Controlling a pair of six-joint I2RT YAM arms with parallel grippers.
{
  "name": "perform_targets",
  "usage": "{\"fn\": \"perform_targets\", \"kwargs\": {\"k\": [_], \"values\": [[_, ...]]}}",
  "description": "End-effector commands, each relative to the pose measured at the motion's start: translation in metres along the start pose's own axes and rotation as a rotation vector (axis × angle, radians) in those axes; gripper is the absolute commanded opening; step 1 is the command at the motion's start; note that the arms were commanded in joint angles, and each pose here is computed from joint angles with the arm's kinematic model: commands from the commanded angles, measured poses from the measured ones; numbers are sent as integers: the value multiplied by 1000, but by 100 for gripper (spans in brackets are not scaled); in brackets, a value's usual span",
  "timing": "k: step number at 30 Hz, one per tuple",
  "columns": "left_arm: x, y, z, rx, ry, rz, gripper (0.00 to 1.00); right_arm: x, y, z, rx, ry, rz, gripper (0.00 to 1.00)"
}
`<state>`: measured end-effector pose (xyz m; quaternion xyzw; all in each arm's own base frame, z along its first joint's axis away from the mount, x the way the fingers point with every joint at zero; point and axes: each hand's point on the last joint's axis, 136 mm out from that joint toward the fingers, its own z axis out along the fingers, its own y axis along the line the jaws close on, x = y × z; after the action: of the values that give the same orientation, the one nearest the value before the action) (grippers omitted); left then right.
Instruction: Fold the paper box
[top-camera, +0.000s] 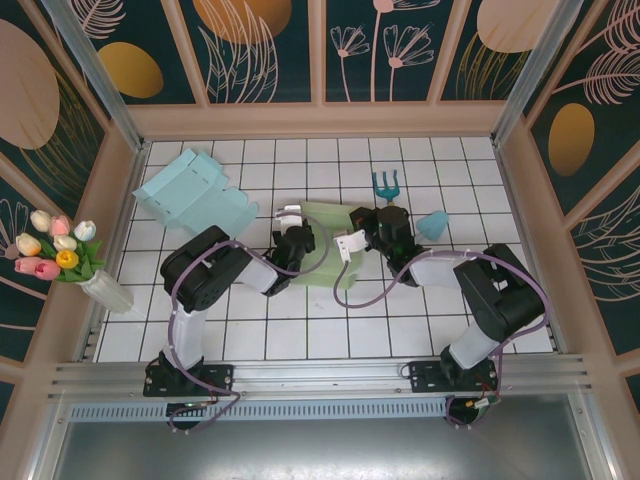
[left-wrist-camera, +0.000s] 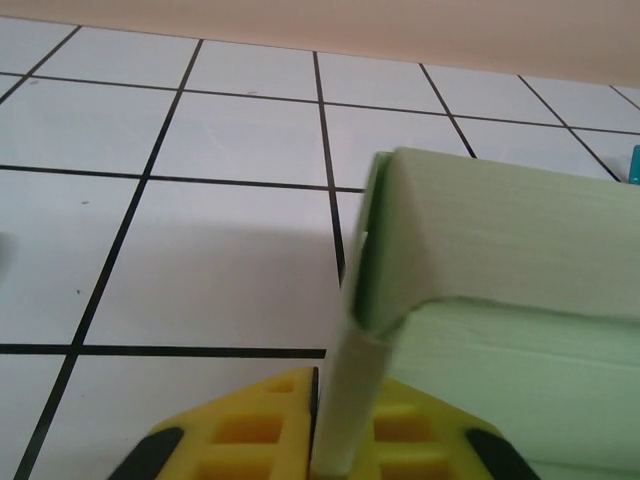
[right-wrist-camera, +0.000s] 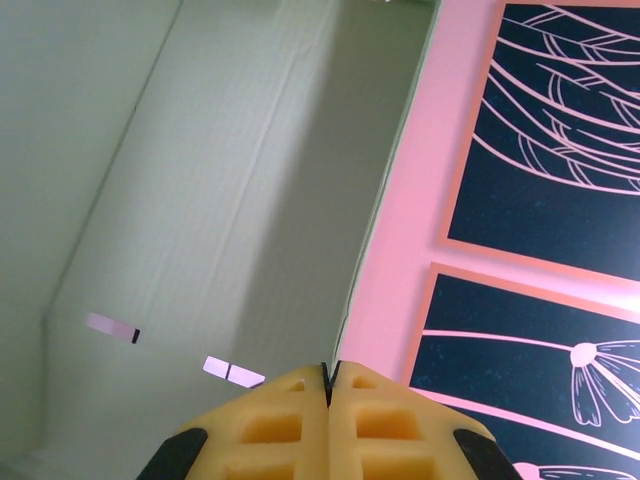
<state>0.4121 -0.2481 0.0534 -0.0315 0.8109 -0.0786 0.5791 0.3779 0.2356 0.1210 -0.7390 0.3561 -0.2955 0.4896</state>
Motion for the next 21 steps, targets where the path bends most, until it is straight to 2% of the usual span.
{"fn": "perform_targets", "kwargs": {"k": [1,5,10,17,21], "values": [[18,76,0,-349,10,38,9,14,20,-3,-80,53,28,0],[14,101,-10,-507,-15,51,6,19,17,-3,-65,76,37,0],[15,106,-13,-534,-14,80,5,25,14,-5,-55,94,47,0],[18,85,-6,-380,20,119,5,25,16,-5,-57,84,57,0],[16,61,-5,-224,35,114,14,25,17,-5,-65,84,69,0]]}}
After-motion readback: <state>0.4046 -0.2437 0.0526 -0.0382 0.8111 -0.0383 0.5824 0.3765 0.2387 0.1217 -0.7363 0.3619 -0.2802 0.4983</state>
